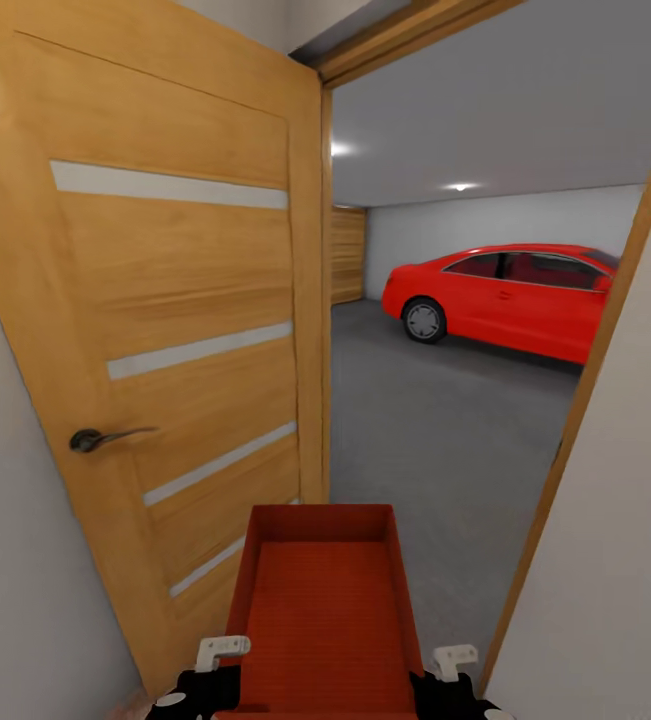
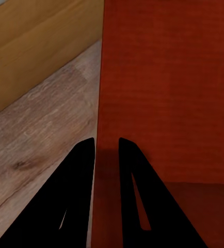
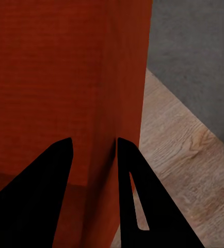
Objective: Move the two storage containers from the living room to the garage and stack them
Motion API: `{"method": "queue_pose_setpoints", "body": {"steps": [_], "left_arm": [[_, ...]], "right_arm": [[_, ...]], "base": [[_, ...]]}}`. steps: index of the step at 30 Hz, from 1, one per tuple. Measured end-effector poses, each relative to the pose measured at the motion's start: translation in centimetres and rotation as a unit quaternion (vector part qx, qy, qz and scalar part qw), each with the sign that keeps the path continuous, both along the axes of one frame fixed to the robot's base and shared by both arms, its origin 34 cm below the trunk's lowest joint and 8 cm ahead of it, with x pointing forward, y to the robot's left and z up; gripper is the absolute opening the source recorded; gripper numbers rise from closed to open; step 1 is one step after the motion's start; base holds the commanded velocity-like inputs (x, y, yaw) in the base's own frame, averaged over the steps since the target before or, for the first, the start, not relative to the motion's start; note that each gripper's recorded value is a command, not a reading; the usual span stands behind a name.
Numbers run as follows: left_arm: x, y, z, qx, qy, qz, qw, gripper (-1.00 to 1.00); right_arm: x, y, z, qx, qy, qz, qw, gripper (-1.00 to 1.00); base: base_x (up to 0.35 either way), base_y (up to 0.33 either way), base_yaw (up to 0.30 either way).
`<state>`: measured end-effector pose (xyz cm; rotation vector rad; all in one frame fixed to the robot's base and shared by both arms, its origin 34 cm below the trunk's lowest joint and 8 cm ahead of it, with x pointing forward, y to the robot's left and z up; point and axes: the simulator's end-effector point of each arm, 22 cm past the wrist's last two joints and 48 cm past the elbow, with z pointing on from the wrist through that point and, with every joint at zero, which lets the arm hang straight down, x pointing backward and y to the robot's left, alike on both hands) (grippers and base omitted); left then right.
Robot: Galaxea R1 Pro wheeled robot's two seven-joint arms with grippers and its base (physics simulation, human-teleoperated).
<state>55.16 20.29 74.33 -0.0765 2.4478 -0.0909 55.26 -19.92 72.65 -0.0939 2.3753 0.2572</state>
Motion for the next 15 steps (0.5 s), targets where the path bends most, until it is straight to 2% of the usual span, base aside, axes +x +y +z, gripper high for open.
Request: {"method": "queue_pose_setpoints", "body": {"steps": [7, 15], "left_arm": [[0.02, 0.03, 0.01, 0.000, 0.000, 0.000, 1.0000, -1.00], [0.03, 0.00, 0.00, 0.000, 0.000, 0.000, 1.0000, -1.00]], "right_arm": [[0.00, 0.03, 0.00, 0.000, 0.000, 0.000, 1.0000, -1.00], [0.04, 0.00, 0.01, 0.000, 0.000, 0.000, 1.0000, -1.00]], "base": [[0.129, 0.217, -0.255], [0.016, 0.026, -0.255]]}}
